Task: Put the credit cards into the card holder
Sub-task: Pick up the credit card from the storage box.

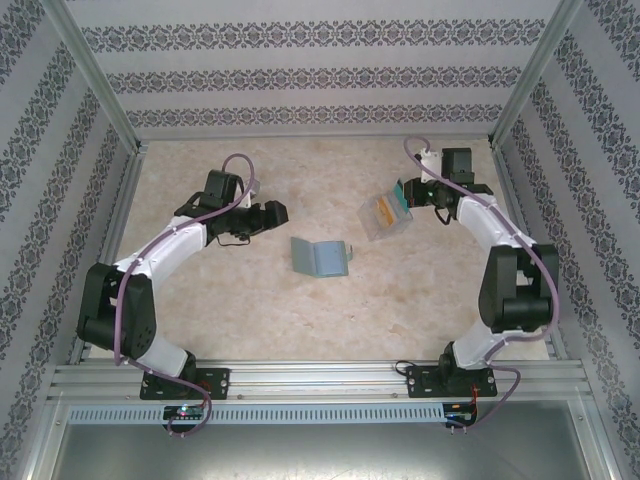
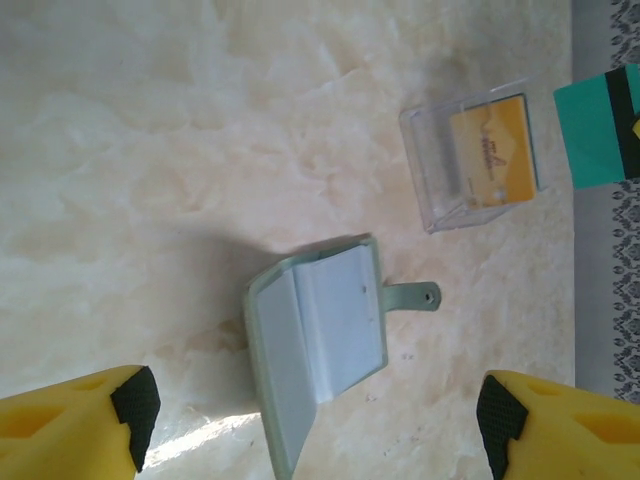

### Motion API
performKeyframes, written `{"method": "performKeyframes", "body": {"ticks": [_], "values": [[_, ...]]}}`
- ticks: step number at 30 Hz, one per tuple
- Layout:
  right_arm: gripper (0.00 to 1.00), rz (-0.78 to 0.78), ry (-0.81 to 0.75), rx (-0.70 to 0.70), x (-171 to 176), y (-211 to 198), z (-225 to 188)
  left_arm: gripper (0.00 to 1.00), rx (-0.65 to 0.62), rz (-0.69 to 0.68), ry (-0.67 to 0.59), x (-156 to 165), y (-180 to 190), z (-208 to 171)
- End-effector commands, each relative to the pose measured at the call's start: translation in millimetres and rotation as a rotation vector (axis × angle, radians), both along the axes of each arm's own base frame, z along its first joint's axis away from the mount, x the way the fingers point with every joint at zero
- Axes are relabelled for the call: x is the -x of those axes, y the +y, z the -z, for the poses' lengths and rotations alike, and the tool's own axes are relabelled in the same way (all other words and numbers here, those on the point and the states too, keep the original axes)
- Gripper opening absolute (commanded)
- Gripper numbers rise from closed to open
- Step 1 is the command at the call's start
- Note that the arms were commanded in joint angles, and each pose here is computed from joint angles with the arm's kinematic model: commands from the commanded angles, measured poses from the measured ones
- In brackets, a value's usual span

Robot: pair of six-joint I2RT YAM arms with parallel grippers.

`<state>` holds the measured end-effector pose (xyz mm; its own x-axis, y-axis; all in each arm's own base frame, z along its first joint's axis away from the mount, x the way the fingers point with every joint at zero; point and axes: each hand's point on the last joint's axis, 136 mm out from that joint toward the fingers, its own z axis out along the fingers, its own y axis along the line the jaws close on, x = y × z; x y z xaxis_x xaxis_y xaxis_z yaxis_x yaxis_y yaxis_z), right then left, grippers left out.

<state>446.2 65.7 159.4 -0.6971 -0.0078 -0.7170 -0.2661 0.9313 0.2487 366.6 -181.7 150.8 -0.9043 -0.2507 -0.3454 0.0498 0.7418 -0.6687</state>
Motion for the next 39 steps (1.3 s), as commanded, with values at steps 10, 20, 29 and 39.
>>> {"method": "performKeyframes", "body": {"ticks": [10,20,29,39], "values": [[0.00,-0.203,-0.210,0.070,66,90,-46,0.84,0.334,-0.020,0.082,-15,-39,-47],[0.00,-0.475,-0.436,0.435,103,174,-36,0.83,0.322,-0.090,0.234,-31,-55,-39],[0.00,-0.542,-0.446,0.532,109,213,-16,0.57,0.278,-0.113,0.374,-21,-72,-14],[0.00,-0.510,-0.482,0.527,105,235,-21,0.52,0.219,-0.095,0.484,-4,-87,0]]}}
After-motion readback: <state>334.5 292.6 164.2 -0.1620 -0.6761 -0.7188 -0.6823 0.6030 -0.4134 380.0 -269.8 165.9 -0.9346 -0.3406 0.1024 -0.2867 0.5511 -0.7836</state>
